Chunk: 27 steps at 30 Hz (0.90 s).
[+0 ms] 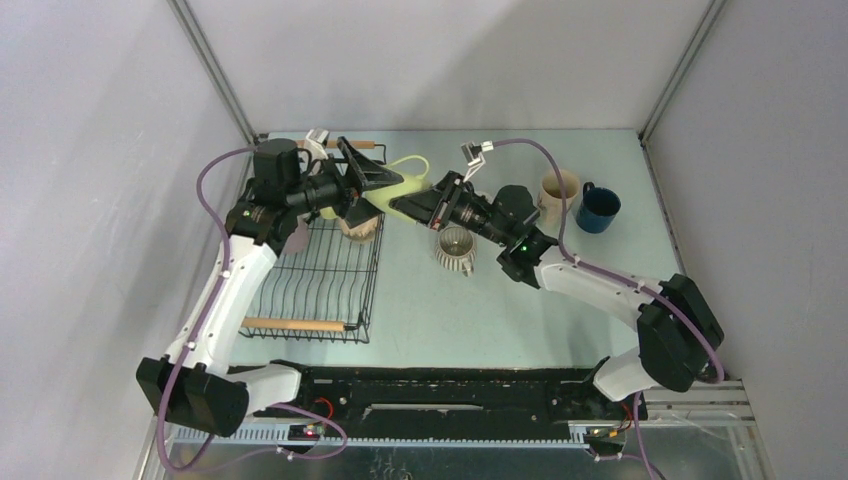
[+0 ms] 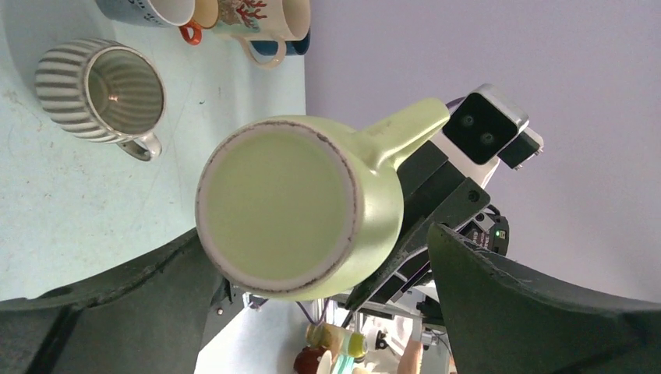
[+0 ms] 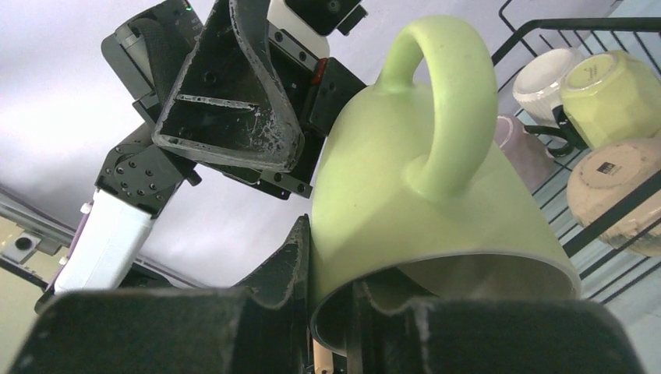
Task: Unload the cups from the dish rack
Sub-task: Place the cup at the center of the board.
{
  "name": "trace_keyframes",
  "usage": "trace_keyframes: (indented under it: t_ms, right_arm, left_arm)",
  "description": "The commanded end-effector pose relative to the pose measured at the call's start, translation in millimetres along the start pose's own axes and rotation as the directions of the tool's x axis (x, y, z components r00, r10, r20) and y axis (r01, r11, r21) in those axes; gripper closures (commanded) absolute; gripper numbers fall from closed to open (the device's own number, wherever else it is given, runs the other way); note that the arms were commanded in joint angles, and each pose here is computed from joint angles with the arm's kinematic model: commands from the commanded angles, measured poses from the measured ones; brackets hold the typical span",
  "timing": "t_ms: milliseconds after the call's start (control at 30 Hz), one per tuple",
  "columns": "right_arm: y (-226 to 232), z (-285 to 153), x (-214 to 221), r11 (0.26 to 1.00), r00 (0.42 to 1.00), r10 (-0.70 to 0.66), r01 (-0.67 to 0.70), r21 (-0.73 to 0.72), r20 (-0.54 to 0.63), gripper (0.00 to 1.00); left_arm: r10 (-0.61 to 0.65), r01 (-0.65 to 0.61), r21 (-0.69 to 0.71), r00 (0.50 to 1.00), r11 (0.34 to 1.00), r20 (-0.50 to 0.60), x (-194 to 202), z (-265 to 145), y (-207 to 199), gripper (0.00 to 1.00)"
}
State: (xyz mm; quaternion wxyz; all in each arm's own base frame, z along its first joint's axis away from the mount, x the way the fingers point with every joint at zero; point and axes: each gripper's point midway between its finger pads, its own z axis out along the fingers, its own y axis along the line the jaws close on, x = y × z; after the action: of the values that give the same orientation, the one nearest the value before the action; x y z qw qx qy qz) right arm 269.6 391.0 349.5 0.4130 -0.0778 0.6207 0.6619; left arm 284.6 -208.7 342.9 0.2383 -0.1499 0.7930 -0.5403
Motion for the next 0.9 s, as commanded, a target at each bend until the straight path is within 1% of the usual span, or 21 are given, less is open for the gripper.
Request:
trace_keyframes:
  t_ms: [0, 200, 333, 500, 733, 767, 867]
  right_arm:
    - [26, -9, -24, 0.996, 0.994, -0.084, 0.085, -0.01, 0.073, 1.0]
    - [32, -19, -32, 0.993, 0.989, -0.117, 0.115, 0.028, 0.096, 1.0]
    - [34, -22, -31, 0.991, 0.987, -0.13, 0.126, 0.051, 0.091, 1.0]
    - [37, -29, -31, 0.985, 0.984, -0.154, 0.146, 0.088, 0.094, 1.0]
    - [37, -48, -37, 0.971, 0.979, -0.182, 0.164, 0.176, 0.095, 1.0]
    - [36, -52, -38, 0.967, 0.978, -0.187, 0.166, 0.195, 0.094, 1.0]
    - [31, -69, -38, 0.95, 0.979, -0.188, 0.161, 0.267, 0.081, 1.0]
  left_arm:
    - [0.119, -0.119, 0.117, 0.993, 0.986, 0.006, 8, -14, -27, 0.0]
    - [0.164, -0.16, 0.18, 0.986, 0.971, -0.008, 13, -18, -38, 0.0]
    - [0.191, -0.185, 0.224, 0.982, 0.957, -0.001, 13, -24, -47, 0.0]
    - [0.209, -0.205, 0.244, 0.978, 0.948, 0.009, 9, -29, -51, 0.0]
    - [0.25, -0.253, 0.215, 0.967, 0.943, 0.04, 3, -31, -42, 0.0]
    - [0.257, -0.26, 0.196, 0.966, 0.946, 0.043, 2, -31, -38, 0.0]
    - [0.328, -0.334, 0.097, 0.942, 0.938, 0.073, -3, -33, -24, 0.0]
